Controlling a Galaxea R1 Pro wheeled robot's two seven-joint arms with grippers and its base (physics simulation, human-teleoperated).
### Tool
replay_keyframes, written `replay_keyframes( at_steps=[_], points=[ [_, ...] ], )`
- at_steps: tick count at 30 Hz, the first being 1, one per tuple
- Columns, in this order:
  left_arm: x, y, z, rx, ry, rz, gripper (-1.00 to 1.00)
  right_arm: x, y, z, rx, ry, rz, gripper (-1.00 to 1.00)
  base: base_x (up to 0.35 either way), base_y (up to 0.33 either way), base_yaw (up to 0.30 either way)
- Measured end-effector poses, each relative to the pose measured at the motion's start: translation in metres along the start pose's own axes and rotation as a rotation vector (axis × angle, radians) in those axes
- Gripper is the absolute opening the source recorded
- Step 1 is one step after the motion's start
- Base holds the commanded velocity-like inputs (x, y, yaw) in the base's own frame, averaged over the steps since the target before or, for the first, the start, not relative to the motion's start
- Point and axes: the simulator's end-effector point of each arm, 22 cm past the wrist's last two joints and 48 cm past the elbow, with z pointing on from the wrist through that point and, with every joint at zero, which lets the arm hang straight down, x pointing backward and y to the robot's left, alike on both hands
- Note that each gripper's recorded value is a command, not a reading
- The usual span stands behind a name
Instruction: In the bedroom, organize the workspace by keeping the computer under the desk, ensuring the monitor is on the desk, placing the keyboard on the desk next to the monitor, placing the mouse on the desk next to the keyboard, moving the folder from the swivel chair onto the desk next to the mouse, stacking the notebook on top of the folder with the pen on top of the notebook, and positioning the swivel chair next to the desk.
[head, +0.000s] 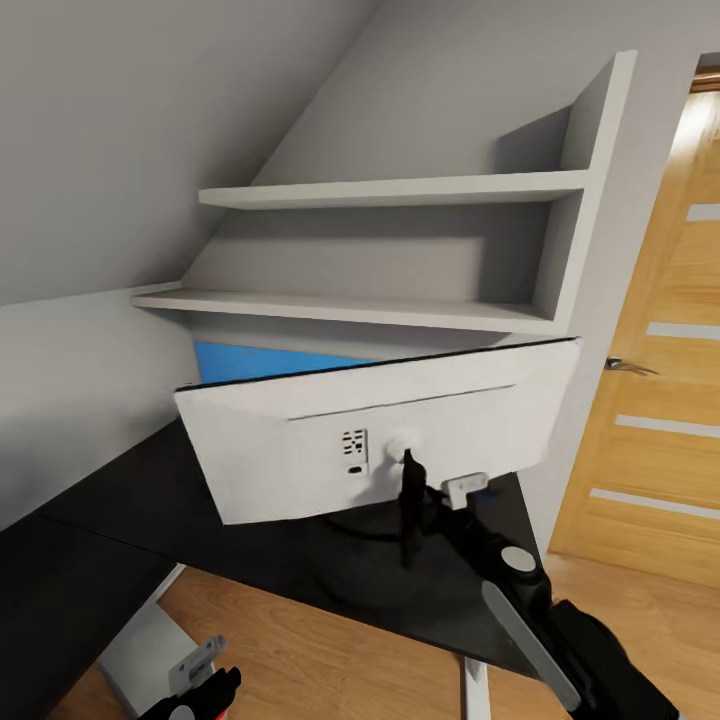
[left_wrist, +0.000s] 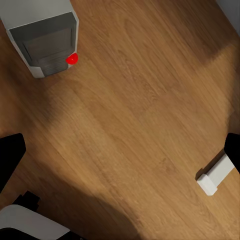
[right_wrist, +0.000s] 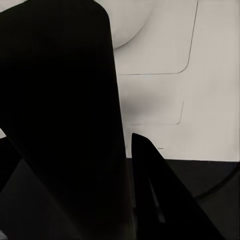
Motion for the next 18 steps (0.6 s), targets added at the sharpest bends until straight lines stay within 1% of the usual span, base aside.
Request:
replay_keyframes(
  at_steps=[2,3,4,6,9,18],
  points=[
    [0.000,0.000,0.000,0.000,0.000,0.000,1.00,-0.002,-0.011,-0.006,0.010,0.006,-0.027,-1.00,0.000,0.000,0.000],
    [0.000,0.000,0.000,0.000,0.000,0.000,1.00,-0.007,-0.012,-0.013,0.007,0.018,-0.054,-1.00,0.000,0.000,0.000],
    [0.000,0.000,0.000,0.000,0.000,0.000,1.00,-0.010,-0.011,-0.017,0.000,0.019,-0.065,-1.00,0.000,0.000,0.000],
    [0.000,0.000,0.000,0.000,0.000,0.000,1.00,-0.018,-0.008,-0.019,-0.013,-0.002,-0.057,-1.00,0.000,0.000,0.000],
    [0.000,0.000,0.000,0.000,0.000,0.000,1.00,-0.018,-0.009,-0.021,-0.008,0.005,-0.071,-1.00,0.000,0.000,0.000],
    [0.000,0.000,0.000,0.000,0.000,0.000,1.00,-0.019,-0.011,-0.023,-0.003,0.008,-0.069,-1.00,0.000,0.000,0.000]
  ],
)
